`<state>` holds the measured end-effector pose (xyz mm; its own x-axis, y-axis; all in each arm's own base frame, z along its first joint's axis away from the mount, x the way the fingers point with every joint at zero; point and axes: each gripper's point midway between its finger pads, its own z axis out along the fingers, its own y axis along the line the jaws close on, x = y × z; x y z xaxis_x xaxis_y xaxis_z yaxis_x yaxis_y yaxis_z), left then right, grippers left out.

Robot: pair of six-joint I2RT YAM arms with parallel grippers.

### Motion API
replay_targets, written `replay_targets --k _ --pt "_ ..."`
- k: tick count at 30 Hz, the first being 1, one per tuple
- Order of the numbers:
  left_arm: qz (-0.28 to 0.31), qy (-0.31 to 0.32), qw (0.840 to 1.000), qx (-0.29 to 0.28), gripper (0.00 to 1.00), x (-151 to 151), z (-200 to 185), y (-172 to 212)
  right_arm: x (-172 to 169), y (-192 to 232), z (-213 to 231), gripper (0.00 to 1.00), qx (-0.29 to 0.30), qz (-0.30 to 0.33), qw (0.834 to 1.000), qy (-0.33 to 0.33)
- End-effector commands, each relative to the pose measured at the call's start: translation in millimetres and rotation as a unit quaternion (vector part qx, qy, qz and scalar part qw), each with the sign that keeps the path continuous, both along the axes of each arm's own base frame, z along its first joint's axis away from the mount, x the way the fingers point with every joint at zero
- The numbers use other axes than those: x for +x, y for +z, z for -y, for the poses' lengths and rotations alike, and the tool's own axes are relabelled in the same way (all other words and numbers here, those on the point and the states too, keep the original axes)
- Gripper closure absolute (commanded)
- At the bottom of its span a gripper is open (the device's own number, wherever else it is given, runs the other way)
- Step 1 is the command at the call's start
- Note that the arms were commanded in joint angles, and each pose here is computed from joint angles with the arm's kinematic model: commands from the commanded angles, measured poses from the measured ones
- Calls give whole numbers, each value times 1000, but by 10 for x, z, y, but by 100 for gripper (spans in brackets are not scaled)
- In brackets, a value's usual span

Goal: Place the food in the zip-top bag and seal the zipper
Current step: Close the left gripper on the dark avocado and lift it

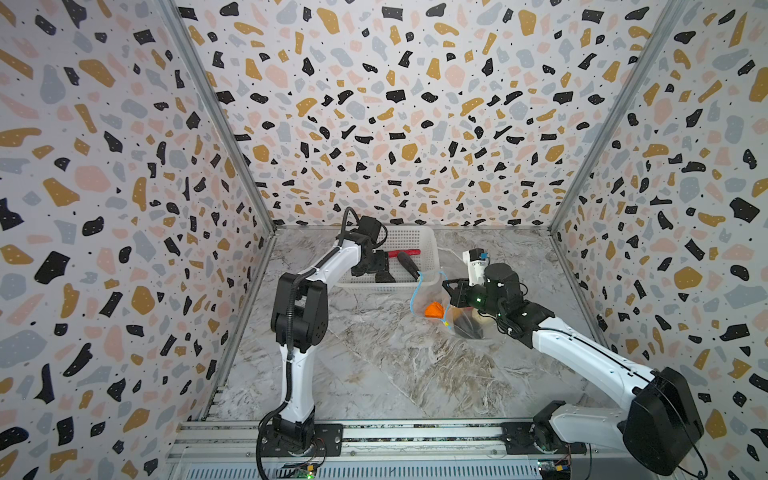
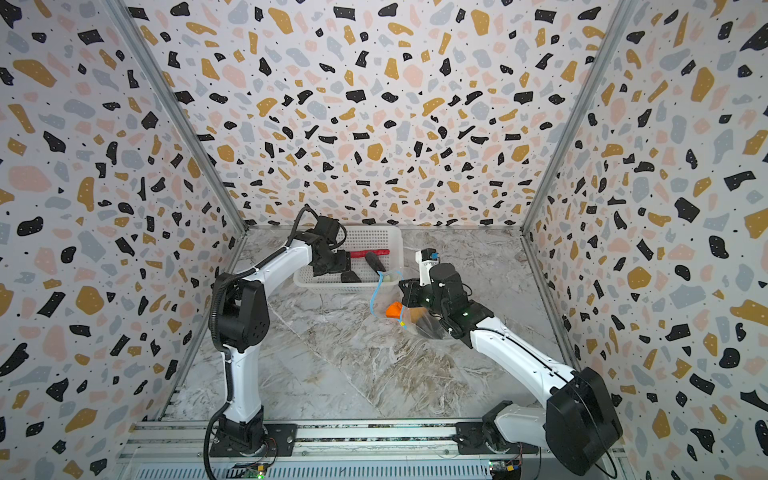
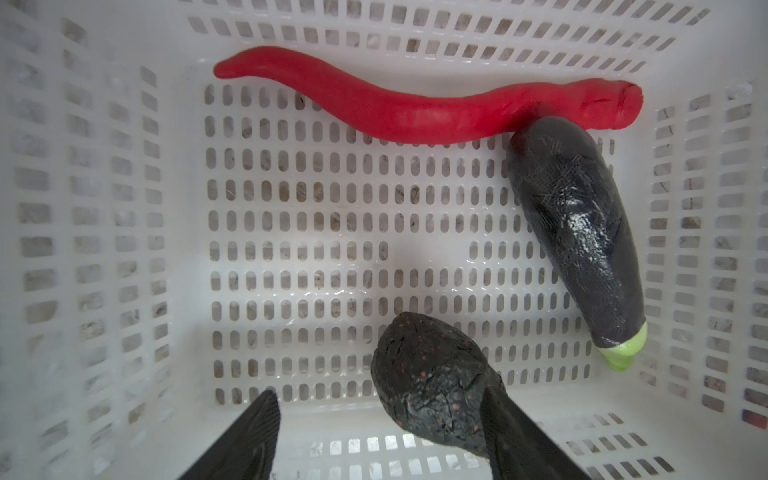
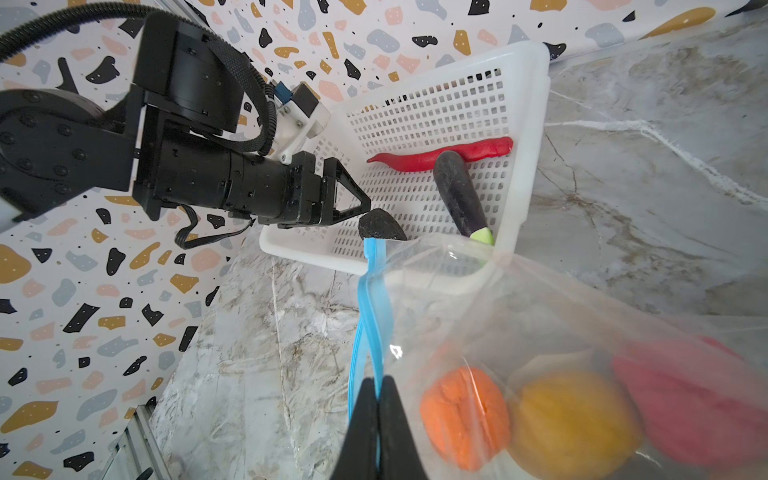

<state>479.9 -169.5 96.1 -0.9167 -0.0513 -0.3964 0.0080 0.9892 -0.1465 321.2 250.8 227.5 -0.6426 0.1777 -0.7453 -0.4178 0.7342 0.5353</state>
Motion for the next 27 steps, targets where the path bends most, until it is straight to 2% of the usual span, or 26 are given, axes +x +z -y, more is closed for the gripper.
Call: replay_targets --k 1,10,20,27 --pt "6 -10 1000 -14 19 -27 13 216 -52 197 -5 100 9 25 1000 11" --pt "-31 -14 999 -13 17 -67 71 -33 -50 140 -38 100 13 21 1000 19" --pt "-53 -17 998 -8 18 36 378 -473 -4 75 -15 100 15 15 1000 22" --pt "-54 -10 999 -3 49 98 418 -604 2 53 17 100 19 14 999 24"
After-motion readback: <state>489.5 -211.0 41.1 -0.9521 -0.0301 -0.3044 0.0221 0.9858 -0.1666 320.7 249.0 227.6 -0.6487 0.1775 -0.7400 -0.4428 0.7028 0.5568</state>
